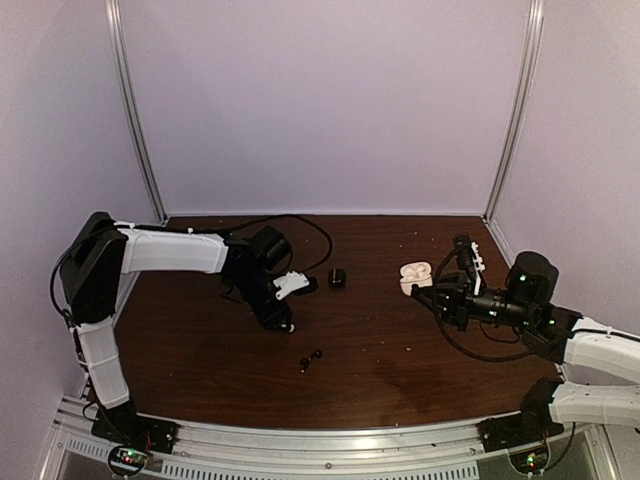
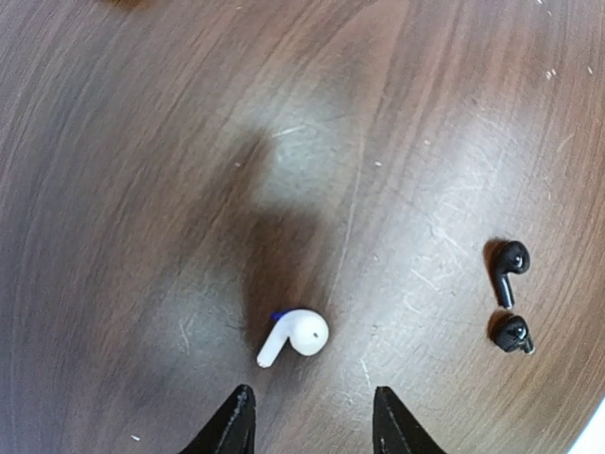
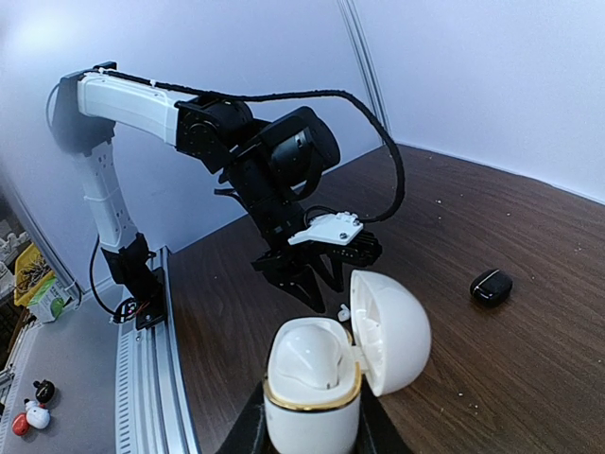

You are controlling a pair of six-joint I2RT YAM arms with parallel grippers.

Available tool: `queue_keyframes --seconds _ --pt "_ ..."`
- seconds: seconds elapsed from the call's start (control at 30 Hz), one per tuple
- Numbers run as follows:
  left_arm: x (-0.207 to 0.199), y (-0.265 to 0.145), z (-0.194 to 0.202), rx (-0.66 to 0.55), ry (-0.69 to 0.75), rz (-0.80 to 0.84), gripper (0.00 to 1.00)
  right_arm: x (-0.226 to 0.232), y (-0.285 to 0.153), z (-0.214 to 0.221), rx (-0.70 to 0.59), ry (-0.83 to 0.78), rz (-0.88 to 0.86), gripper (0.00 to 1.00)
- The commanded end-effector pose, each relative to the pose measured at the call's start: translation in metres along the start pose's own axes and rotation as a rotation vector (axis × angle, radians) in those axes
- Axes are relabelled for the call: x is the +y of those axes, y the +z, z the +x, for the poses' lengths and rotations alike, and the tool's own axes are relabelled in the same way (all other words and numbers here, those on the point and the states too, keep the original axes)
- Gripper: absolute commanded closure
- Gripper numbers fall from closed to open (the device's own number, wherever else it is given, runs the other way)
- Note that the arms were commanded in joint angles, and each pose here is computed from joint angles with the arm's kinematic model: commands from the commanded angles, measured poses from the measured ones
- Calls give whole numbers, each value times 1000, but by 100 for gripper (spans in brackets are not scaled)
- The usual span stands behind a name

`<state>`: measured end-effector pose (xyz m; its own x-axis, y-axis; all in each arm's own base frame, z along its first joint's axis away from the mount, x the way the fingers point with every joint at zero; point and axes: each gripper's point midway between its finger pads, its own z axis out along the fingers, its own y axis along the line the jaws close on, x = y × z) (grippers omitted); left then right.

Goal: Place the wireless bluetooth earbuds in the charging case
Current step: Rotate the left earbud at the center of the board.

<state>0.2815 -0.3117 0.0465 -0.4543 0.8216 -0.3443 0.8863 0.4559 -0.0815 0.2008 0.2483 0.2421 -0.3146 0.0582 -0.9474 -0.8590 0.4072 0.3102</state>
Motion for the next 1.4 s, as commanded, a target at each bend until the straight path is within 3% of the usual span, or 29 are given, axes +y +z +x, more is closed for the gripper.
queue_keyframes --seconds 0.0,0.43,0.7,0.87,1.07,1.37 --pt "3 4 -4 -9 109 -13 57 3 -1 -5 -22 -15 -17 100" --pt "4 35 -4 2 133 23 53 4 -4 -6 -26 -13 -12 100" --pt "-32 38 17 53 100 91 62 3 -3 -6 -28 -16 -11 100" --pt "-30 34 29 86 33 64 65 4 -3 -6 -27 -15 -13 100" --pt "-9 16 -1 33 34 -75 64 4 -2 -6 -23 -14 -20 100" --pt "-12 21 -13 75 38 -50 62 4 -3 -8 -26 -17 -15 100"
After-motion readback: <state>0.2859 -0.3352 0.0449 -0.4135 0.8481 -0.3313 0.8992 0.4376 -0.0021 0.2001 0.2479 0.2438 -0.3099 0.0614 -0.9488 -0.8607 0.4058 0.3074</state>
